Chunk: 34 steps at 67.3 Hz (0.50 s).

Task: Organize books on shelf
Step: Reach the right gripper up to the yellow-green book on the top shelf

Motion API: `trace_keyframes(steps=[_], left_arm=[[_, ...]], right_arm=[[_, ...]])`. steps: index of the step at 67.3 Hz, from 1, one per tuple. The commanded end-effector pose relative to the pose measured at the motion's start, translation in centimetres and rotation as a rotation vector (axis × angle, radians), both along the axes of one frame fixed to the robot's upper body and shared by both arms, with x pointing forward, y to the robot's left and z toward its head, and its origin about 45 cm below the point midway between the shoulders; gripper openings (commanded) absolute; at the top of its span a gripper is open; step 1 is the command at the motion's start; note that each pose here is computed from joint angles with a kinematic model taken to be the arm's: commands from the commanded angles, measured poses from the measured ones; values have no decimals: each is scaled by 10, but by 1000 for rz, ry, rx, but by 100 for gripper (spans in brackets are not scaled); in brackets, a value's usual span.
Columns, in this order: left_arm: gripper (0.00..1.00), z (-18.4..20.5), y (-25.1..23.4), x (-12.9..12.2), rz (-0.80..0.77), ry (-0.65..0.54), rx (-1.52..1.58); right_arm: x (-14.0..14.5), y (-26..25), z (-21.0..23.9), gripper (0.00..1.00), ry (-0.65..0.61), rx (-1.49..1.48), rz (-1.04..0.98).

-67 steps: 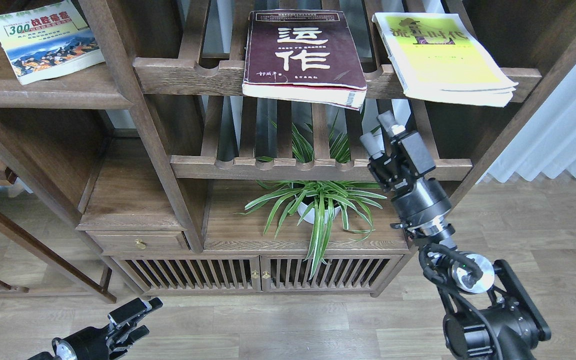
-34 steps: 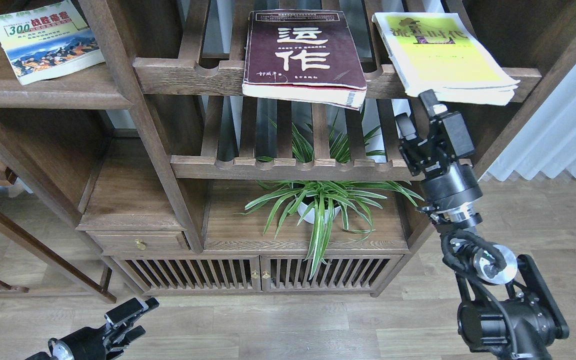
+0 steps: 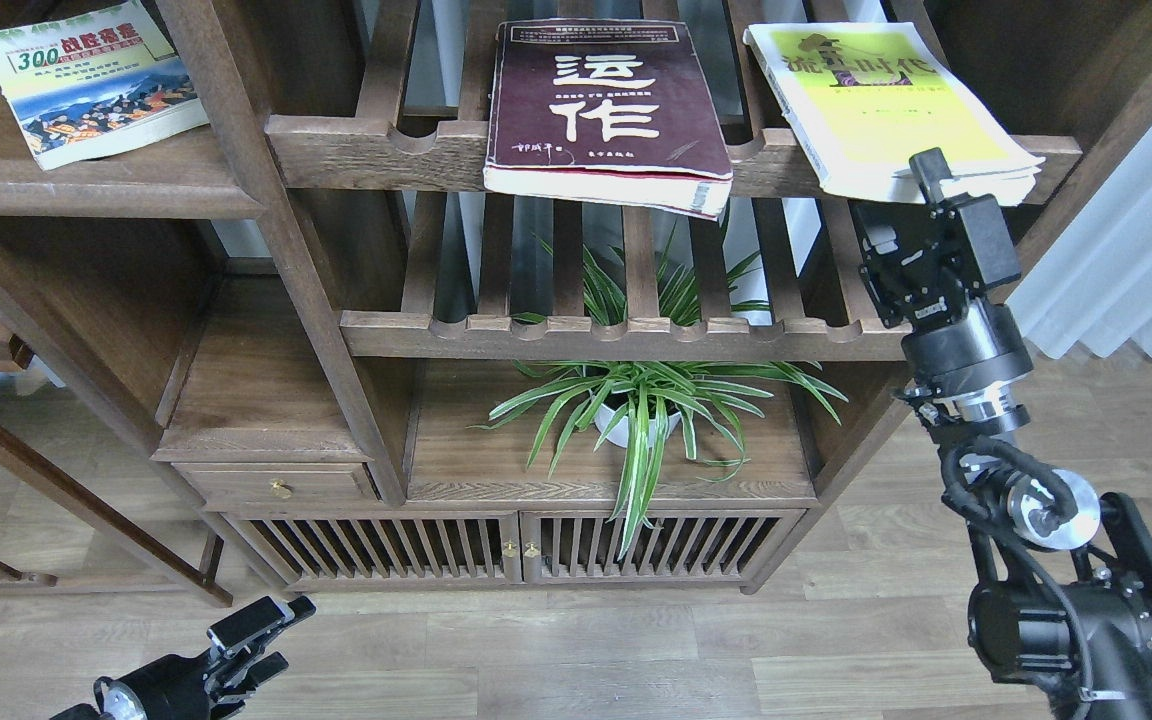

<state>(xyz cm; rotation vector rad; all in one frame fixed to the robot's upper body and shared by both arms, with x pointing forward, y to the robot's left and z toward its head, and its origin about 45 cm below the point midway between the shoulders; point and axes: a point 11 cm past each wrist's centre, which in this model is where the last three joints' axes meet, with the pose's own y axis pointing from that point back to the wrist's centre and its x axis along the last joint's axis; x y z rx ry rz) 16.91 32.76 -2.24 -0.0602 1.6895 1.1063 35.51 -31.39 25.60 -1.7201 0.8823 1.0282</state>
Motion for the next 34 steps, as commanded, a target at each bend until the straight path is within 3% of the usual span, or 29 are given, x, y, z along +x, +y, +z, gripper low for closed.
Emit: trace_keyframes(steps=[1, 10, 22, 27, 28, 34], left_arm=[[100, -3, 2, -2, 9, 8, 5], [100, -3, 3, -3, 12, 10, 7], [100, -4, 4, -4, 14, 13, 10], [100, -4, 4, -4, 16, 13, 11], [100, -4, 4, -4, 14, 13, 10], [100, -4, 4, -4, 16, 13, 11]], right_arm=[[5, 2, 7, 88, -3, -19, 17], [9, 5, 14, 78, -20, -26, 29], [10, 1, 17, 52, -28, -43, 33], [10, -2, 18, 45, -30, -51, 27], [10, -6, 20, 38, -35, -60, 23], [9, -11, 23, 23, -43, -66, 15]])
